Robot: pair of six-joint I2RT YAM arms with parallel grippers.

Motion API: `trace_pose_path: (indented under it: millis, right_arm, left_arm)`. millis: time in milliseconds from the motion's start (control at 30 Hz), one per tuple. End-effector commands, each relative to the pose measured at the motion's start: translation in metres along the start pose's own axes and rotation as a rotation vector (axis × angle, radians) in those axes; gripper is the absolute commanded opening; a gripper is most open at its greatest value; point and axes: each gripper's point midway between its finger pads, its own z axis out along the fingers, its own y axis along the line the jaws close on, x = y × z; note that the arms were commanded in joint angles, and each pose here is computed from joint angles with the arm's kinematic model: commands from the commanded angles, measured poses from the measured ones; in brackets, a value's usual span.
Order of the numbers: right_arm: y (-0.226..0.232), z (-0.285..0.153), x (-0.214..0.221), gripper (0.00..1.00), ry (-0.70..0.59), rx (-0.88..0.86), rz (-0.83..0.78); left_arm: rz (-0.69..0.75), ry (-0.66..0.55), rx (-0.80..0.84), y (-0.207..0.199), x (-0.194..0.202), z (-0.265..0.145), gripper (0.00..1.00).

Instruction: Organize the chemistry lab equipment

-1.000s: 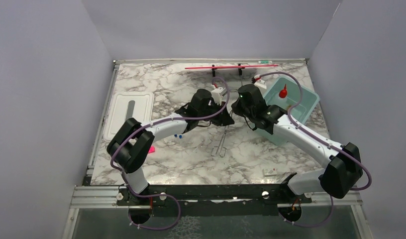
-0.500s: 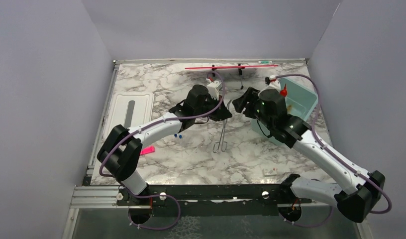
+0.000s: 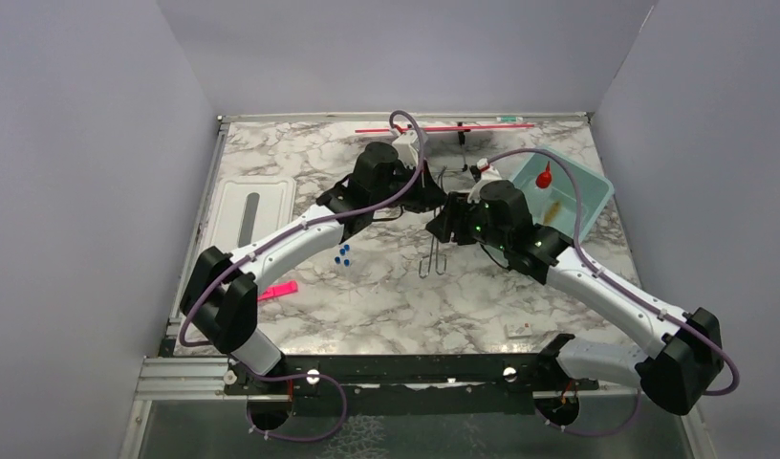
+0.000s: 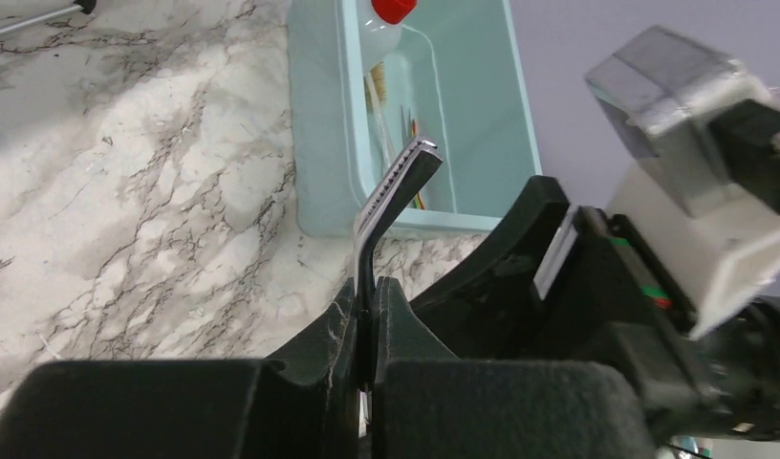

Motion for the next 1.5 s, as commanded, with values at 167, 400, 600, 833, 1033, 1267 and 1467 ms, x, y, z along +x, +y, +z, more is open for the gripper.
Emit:
trace_pose_path:
  millis: [167,400,600,833,1033,1267,1467]
  right_arm:
    - [0.009,0.012,-0.03,0.14,-0.096,0.013,0.077]
    - [-0.004,-0.002,-0.048,0.01,-0.174,0.1,0.101]
    - [-0.041,-0.04,-0.086,0.01,-0.319,0.346,0.047]
    - [-0.094,-0.086,-0.125,0.01,-0.401,0.65,0.032]
    - [-0.17,-0.117,-0.138,0.01,-0.381,0.81,0.163]
    - [-0.219,-0.124,-0.115,0.01,-0.298,0.923,0.254]
    - [-0.247,-0.109,-0.079,0.01,-0.187,0.976,0.316]
  left_arm:
    - [-0.009,-0.077,0.068,-0.031,-0.03,-0.022,0.0]
    - [0.057,-0.166,-0.067,-0.018,-0.055,-0.044,0.67]
    - [0.212,-0.259,-0.181,-0.014,-0.088,-0.084,0.8]
    - [0.32,-0.309,-0.347,0.007,-0.098,-0.127,0.82]
    - [0.341,-0.296,-0.427,0.024,-0.089,-0.144,0.83]
    - [0.329,-0.271,-0.464,0.036,-0.079,-0.149,0.84]
    - [0.324,-0.267,-0.482,0.04,-0.078,-0.152,0.83]
